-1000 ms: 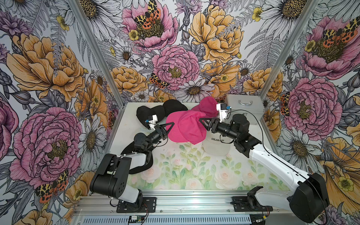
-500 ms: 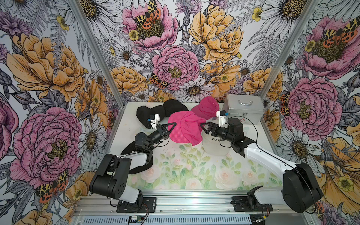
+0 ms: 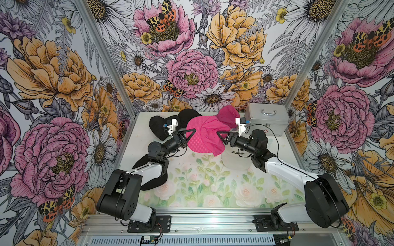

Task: Stack the baseball caps by color
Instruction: Pick up the baseball cap from the center of the board.

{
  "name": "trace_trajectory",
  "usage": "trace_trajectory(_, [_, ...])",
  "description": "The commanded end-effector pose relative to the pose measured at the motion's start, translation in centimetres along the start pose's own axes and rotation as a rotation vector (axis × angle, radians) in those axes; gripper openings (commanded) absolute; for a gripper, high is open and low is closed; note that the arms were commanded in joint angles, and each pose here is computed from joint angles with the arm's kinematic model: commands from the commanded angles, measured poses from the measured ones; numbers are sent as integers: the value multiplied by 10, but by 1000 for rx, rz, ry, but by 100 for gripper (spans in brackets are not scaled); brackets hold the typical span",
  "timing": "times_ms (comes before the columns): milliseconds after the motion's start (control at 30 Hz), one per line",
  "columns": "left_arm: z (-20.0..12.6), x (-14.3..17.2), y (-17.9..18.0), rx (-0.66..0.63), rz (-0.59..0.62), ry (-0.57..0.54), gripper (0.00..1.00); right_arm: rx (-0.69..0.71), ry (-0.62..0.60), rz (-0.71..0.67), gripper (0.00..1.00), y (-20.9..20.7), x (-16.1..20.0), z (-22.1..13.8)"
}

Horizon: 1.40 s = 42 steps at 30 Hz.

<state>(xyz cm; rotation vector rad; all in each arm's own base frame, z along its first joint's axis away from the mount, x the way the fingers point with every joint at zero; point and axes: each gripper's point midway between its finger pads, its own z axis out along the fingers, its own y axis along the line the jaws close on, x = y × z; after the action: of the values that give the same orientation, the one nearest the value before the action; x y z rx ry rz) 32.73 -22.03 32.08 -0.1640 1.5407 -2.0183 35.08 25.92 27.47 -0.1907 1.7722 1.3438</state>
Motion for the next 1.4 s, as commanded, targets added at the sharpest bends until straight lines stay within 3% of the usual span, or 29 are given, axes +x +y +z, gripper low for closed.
trace_trajectory(0, [4, 2, -28, 71, 39, 20, 0, -99, -32, -46, 77, 27, -10, -3])
trace_trajectory(67, [5, 2, -31, 83, 38, 21, 0, -121, -51, -63, 69, 35, -14, -7])
trace_trajectory(167, [3, -1, -32, 85, 35, 16, 0, -155, -85, -98, 47, 50, -22, -16])
trace_trajectory(433, [-13, -21, -28, 57, 64, -26, 0, -159, -95, -185, 1, 66, -26, -33])
trace_trajectory(533, [-22, -27, -13, 7, 79, -33, 0, -171, -56, -239, 0, 76, -25, -39])
trace_trajectory(733, [-45, -51, 41, -162, 100, -73, 0, -396, 123, -314, 0, 136, -15, -52])
trace_trajectory(1000, [-27, -45, 80, -220, 123, 8, 0, -627, 274, -393, 0, 199, 8, -66])
trace_trajectory(1133, [-36, -52, 104, -304, 143, -26, 0, -642, 298, -438, 0, 211, 11, -73])
trace_trajectory(1167, [-39, -54, 106, -319, 148, -38, 4, -619, 316, -454, 0, 208, 14, -73])
trace_trajectory(1267, [-50, -58, 107, -345, 171, -59, 47, -548, 379, -503, 0, 189, 26, -69])
trace_trajectory(1367, [-63, -58, 98, -374, 241, -78, 70, -462, 449, -490, 0, 159, 38, -50])
